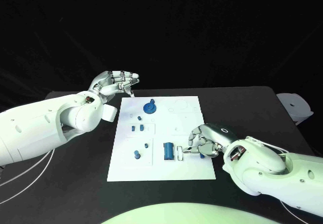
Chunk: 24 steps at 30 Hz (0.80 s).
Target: Assemble the parts on the task board
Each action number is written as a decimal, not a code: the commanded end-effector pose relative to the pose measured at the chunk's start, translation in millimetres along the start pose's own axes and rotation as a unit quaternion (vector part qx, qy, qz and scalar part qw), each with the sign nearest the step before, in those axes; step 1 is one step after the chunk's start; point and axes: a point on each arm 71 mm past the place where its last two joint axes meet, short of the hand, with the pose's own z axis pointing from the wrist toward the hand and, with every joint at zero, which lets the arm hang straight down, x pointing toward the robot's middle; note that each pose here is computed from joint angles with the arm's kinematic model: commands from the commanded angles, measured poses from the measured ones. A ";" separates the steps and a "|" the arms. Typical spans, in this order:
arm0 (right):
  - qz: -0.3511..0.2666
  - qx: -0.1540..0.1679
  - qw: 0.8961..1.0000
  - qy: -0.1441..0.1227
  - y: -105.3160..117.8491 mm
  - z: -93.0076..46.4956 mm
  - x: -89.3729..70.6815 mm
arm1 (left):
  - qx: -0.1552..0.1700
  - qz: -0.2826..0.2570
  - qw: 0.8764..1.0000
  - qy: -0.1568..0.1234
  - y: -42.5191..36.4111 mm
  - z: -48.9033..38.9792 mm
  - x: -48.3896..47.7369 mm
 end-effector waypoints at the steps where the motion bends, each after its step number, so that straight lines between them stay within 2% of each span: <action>1: 0.022 0.003 1.000 -0.009 -10.0 -5.6 -7.3 | 0.005 -0.002 1.000 0.008 -1.1 0.6 2.5; 6: 0.006 0.032 0.999 -0.009 -32.0 -13.3 -12.8 | 0.005 -0.002 1.000 0.009 -1.0 0.6 2.7; 12: -0.012 0.054 0.998 -0.004 -46.0 -20.8 -8.9 | 0.005 -0.002 1.000 0.010 -0.9 0.7 3.5; 17: -0.019 0.061 0.998 0.001 -48.3 -22.3 -4.6 | 0.004 -0.003 1.000 0.010 -0.7 0.9 3.7; 24: -0.018 0.063 0.998 0.011 -43.9 -17.4 8.2 | 0.004 -0.003 1.000 0.011 -0.6 1.0 4.0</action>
